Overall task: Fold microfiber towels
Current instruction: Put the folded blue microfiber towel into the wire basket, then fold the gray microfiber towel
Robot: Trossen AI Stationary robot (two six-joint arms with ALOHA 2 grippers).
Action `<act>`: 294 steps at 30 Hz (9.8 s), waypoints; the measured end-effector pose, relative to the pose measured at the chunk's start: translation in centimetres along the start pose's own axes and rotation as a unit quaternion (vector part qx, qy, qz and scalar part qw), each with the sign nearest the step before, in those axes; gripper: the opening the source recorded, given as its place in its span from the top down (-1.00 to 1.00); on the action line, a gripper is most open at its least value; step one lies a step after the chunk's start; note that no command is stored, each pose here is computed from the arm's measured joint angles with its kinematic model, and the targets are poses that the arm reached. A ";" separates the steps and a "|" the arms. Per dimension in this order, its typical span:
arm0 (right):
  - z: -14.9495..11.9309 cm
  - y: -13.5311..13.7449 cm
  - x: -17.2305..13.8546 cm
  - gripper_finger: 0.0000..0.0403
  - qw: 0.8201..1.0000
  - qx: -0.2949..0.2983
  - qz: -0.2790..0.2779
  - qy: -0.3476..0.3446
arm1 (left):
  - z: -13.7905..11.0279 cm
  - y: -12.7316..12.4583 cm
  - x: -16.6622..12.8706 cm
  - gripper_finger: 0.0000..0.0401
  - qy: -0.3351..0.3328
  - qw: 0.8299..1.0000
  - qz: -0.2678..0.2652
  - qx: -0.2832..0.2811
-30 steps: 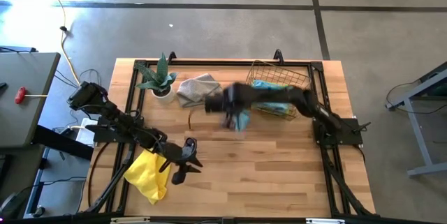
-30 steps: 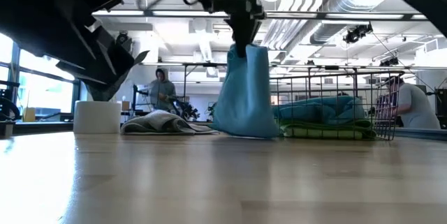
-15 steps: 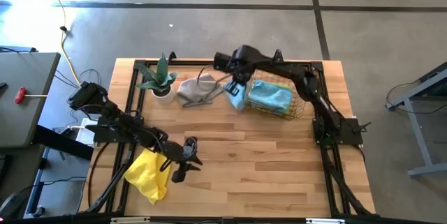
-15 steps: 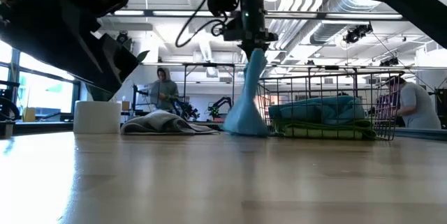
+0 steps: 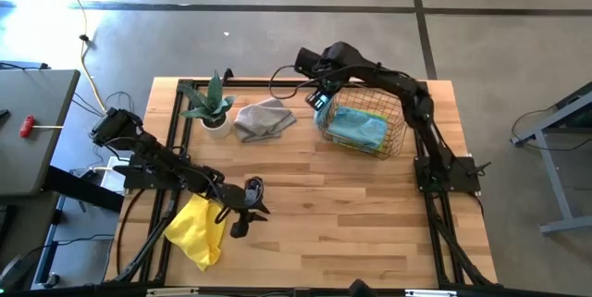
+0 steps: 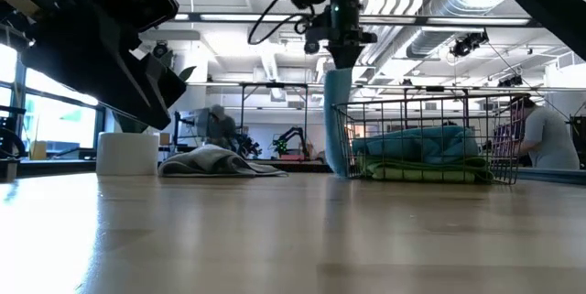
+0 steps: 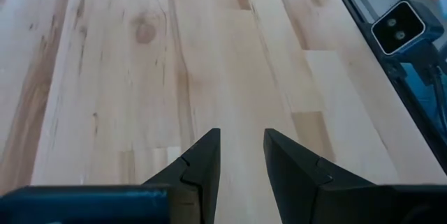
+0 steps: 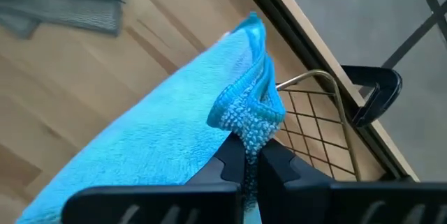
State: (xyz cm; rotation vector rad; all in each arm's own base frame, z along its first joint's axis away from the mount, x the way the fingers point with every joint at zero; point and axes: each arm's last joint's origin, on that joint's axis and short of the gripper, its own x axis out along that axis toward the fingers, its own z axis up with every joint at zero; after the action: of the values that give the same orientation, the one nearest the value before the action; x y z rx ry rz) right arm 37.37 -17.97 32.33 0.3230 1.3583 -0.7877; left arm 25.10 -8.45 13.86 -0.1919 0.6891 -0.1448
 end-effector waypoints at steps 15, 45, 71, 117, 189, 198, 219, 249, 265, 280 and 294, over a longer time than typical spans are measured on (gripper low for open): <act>-0.6 -1.9 -2.2 1.00 0.999 -0.016 0.030 -0.021 | -0.3 -0.2 0.0 0.50 0.011 1.000 -0.002 -0.005; -19.9 -3.6 1.3 1.00 0.989 0.032 0.017 -0.144 | 1.6 -0.7 -1.1 0.50 -0.061 0.997 -0.037 -0.028; -21.3 -4.9 1.2 0.10 0.991 -0.017 -0.074 -0.111 | 3.3 2.5 -1.3 0.50 -0.129 0.989 0.065 -0.033; -21.6 2.2 -2.5 0.07 0.957 -0.067 0.130 -0.250 | 3.1 18.0 2.9 0.50 0.136 0.933 0.297 -0.153; -27.9 25.5 9.0 0.97 0.879 -0.309 0.106 -0.348 | 5.6 -4.4 1.2 0.50 0.086 0.985 0.037 0.145; -27.1 23.8 3.7 0.99 0.877 -0.225 0.244 -0.347 | 6.1 -3.6 1.1 0.50 0.060 0.956 0.171 0.232; -26.3 22.7 1.9 1.00 0.877 -0.169 0.285 -0.348 | 6.6 -3.2 3.7 0.50 -0.039 0.917 0.325 0.229; -24.9 22.3 2.0 1.00 0.874 -0.154 0.284 -0.362 | 3.2 -1.9 5.3 0.50 0.026 0.887 0.418 0.196; -23.7 21.5 2.6 1.00 0.883 -0.144 0.249 -0.370 | 2.6 -4.5 5.0 0.50 -0.014 0.896 0.402 0.190; -23.7 21.5 2.6 1.00 0.883 -0.143 0.247 -0.372 | 2.3 -4.0 5.4 0.50 -0.016 0.914 0.383 0.131; -23.6 21.7 2.3 1.00 0.876 -0.146 0.249 -0.386 | 1.1 -3.1 5.4 0.50 0.026 0.907 0.404 0.113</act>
State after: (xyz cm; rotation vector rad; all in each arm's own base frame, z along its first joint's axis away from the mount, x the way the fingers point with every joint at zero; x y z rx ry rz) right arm 34.30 11.52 20.08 0.0822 0.5693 -0.2089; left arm 29.72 -12.33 12.10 0.3308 0.7513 0.5685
